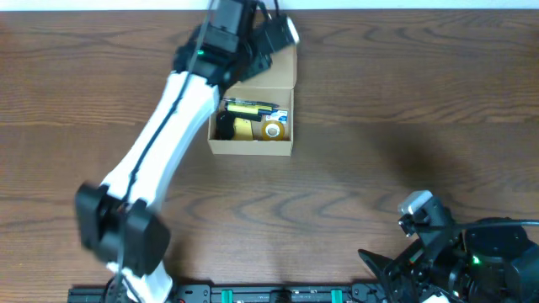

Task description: Pack container

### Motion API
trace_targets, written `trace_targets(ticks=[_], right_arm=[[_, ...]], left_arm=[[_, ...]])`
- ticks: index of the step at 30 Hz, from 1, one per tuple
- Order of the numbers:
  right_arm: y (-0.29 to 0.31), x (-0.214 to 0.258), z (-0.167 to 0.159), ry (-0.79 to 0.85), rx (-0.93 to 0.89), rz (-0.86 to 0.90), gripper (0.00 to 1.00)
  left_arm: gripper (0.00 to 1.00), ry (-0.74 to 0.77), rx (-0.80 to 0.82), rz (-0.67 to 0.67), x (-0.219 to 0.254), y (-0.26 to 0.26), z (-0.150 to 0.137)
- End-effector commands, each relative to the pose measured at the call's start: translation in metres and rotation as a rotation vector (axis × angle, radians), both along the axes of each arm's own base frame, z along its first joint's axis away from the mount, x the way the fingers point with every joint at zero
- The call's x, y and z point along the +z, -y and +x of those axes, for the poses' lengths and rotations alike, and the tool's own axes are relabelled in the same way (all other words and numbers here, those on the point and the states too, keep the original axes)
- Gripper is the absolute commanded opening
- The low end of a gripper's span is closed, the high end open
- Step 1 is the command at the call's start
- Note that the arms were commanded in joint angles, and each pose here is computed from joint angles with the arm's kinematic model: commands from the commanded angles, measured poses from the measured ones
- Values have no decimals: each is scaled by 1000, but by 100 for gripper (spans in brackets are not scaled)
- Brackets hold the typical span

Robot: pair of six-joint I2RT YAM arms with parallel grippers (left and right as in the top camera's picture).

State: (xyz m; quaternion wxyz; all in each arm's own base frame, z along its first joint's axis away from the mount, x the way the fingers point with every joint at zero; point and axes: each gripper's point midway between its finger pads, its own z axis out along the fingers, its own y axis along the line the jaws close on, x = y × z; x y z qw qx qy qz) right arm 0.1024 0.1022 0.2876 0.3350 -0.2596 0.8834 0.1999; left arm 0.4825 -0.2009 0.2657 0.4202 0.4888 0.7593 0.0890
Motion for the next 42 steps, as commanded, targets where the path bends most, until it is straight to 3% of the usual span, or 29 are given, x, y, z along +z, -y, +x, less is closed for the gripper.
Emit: trace_targets(ticks=[1,5,8,17,21,34,42], right_arm=[[-1,0,-1,-6,2,8,99],[-1,0,-1,-6,2,8,99],[-1,0,-1,-6,2,8,99],[-1,0,-1,-6,2,8,99],[-1,0,-1,-6,2,8,99],[-1,0,-1,-6,2,8,99],[-1,0,-1,-6,2,8,99]], left_arm=[[6,102,256,-7,43,-52,6],[6,162,538,-18,62,-118,10],[6,139,654,-114,58,-157,16],[6,-41,571,-472,29,-224,36],[6,-88,676,-604,2,-254,54],[6,-352,930,-802,-124,-249,86],[6,-305,915,-832,-122,-245,100]])
